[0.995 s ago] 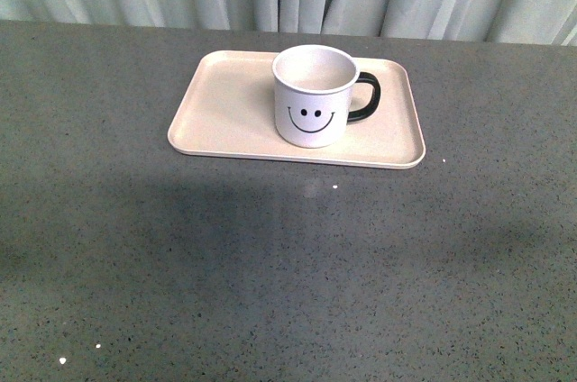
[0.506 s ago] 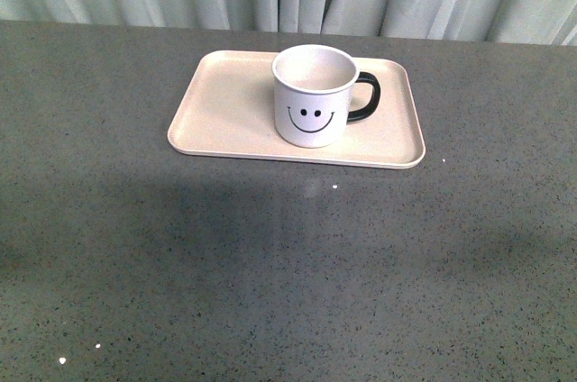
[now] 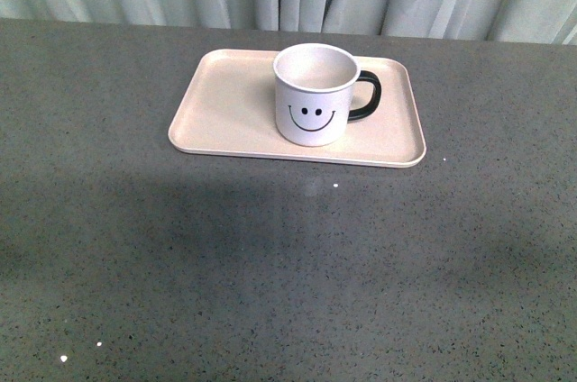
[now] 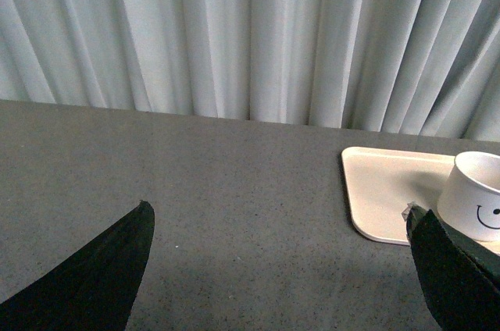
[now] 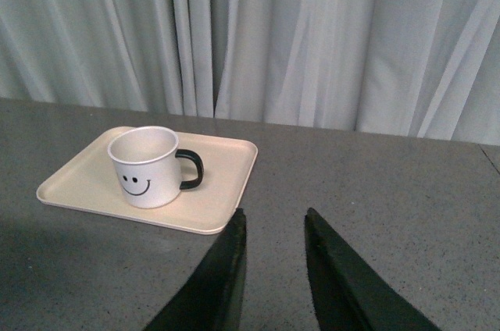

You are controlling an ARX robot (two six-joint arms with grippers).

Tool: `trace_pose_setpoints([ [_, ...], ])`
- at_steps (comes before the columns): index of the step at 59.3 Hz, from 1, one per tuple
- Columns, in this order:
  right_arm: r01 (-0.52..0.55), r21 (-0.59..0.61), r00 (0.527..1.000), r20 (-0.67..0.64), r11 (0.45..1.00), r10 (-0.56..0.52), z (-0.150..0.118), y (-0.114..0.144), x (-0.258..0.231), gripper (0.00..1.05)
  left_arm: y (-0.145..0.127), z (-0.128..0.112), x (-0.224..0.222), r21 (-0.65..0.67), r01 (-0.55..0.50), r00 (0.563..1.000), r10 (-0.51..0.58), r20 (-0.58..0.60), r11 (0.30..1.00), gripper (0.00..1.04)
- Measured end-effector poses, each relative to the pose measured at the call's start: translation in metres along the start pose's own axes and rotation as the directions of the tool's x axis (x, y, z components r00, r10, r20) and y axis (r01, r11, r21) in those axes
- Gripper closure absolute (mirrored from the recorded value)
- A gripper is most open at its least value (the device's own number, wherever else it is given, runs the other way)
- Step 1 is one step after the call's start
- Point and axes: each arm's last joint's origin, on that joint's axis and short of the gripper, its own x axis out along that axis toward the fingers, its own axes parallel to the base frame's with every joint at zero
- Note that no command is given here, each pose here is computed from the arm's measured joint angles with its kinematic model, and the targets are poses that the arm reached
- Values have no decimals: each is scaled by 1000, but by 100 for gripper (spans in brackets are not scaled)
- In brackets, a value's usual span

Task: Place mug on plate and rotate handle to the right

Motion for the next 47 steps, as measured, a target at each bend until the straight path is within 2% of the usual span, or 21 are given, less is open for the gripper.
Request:
trace_pose_setpoints([
  [22,0,0,1000,0,1000,0,0,0,0,9,0,0,0,0,0,1000,0,0,1000,9],
  [47,0,0,1000,0,1000,0,0,0,0,9,0,0,0,0,0,1000,0,0,1000,9],
])
